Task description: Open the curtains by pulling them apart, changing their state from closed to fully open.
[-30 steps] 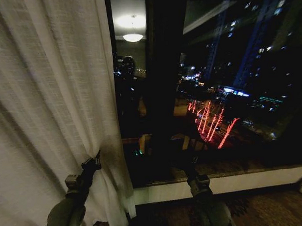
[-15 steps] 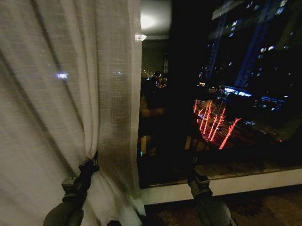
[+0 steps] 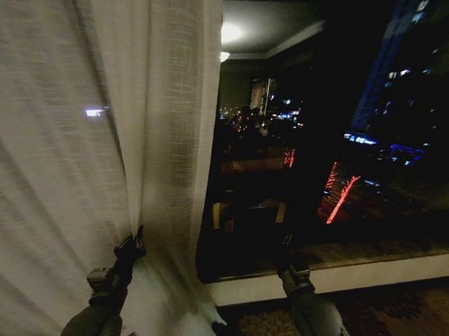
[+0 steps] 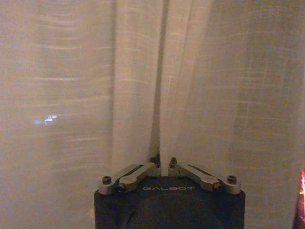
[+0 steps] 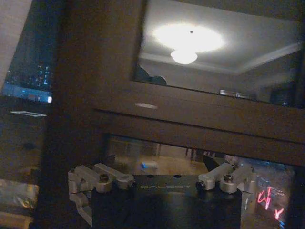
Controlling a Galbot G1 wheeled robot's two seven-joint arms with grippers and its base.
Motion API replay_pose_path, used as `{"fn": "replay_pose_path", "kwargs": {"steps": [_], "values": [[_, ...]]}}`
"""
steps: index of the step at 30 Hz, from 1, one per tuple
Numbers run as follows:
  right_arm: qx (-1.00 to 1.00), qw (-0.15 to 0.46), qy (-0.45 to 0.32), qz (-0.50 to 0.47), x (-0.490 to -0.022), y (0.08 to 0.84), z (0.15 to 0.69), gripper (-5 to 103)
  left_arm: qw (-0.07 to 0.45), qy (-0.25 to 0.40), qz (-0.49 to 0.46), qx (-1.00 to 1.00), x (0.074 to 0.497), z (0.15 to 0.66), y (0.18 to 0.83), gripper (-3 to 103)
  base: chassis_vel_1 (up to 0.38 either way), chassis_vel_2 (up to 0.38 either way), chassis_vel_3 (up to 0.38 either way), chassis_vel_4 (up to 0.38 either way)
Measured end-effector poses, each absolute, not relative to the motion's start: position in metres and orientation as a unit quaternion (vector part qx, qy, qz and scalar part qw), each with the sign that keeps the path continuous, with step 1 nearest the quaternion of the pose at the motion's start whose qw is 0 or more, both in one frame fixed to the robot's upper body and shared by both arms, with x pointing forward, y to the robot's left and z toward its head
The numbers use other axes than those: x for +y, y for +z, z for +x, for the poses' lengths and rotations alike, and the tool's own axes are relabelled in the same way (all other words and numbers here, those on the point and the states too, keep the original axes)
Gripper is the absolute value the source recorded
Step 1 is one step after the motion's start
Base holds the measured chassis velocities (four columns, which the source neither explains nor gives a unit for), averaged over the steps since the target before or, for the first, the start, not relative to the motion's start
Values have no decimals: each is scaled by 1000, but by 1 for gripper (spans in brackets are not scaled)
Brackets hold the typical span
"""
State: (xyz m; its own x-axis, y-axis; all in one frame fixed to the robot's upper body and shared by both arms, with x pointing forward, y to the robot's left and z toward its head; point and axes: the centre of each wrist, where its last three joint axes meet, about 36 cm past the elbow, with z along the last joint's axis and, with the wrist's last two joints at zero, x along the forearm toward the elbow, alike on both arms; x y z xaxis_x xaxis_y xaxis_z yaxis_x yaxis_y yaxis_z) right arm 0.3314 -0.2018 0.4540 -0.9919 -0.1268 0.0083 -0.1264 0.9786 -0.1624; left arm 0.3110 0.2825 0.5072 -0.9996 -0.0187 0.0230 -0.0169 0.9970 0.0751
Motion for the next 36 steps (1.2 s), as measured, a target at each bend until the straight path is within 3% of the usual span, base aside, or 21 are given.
{"fn": "replay_pose_path", "kwargs": {"steps": [28, 36], "values": [[995, -14, -62, -81, -187, 447, 321, 100, 6, -30, 20, -999, 285, 307, 510, 0, 353, 352, -352, -351], [994, -19, -59, -91, -179, 445, 322, 100, 3, -29, 28, -999, 288, 305, 512, 0, 193, 200, -206, -207]]}}
